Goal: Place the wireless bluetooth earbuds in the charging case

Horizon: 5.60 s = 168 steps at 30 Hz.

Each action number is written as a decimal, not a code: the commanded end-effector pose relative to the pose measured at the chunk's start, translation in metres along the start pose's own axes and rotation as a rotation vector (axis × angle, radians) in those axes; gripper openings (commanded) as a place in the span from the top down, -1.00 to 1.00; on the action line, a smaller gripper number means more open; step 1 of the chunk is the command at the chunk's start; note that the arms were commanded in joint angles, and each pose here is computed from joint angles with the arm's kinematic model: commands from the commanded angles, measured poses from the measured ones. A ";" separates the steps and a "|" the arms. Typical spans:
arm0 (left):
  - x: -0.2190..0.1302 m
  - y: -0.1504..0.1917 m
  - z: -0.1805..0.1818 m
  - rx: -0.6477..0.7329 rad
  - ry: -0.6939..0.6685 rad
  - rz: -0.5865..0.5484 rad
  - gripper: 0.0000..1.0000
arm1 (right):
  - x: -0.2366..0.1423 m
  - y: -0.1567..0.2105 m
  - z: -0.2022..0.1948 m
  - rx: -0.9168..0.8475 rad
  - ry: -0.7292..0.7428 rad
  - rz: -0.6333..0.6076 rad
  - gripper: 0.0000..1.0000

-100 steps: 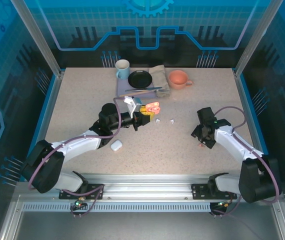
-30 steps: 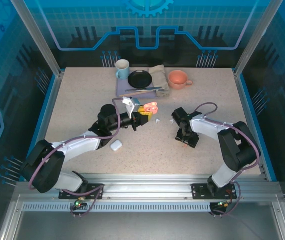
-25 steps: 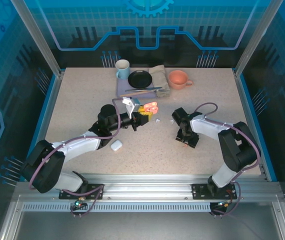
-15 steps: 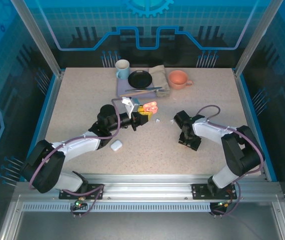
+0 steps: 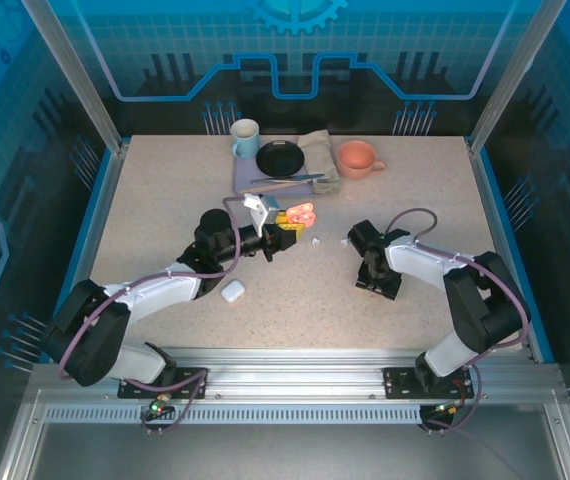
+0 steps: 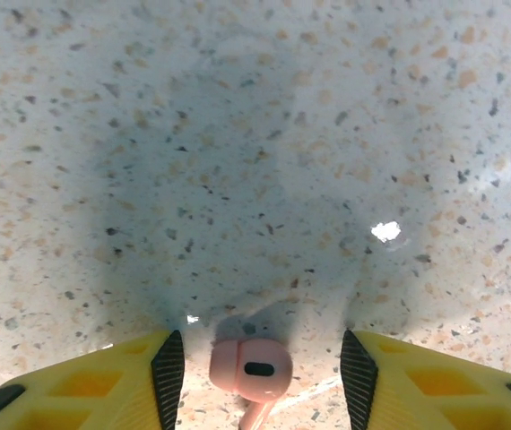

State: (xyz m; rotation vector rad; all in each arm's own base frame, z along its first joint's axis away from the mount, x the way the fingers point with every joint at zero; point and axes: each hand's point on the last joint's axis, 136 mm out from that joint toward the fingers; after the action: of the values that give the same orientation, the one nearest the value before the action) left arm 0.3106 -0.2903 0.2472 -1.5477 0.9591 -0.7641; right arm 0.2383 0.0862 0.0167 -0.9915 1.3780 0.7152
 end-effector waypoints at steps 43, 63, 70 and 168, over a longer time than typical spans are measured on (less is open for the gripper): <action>-0.002 -0.008 0.004 0.003 -0.014 -0.029 1.00 | -0.001 0.007 -0.002 -0.058 -0.014 0.011 0.52; -0.004 0.000 0.004 -0.006 -0.020 0.000 1.00 | -0.109 -0.044 0.042 -0.076 -0.332 -0.235 0.50; -0.003 0.003 -0.003 -0.001 0.025 0.024 1.00 | -0.213 -0.081 0.075 -0.178 -0.575 -0.466 0.48; 0.028 -0.042 -0.005 0.030 0.113 -0.038 1.00 | -0.293 -0.030 0.155 -0.925 -0.703 -1.053 0.63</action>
State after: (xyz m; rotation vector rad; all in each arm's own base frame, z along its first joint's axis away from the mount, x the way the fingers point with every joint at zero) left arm 0.3205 -0.3137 0.2708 -1.5085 1.0430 -0.8449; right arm 0.3108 0.2428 0.2985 -1.7011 -0.2073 0.7418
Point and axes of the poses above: each hand's point on the last joint's axis, 136 mm out from that joint toward the fingers, its own x axis out along the fingers, its own z axis along the line the jaws close on, y = z × x
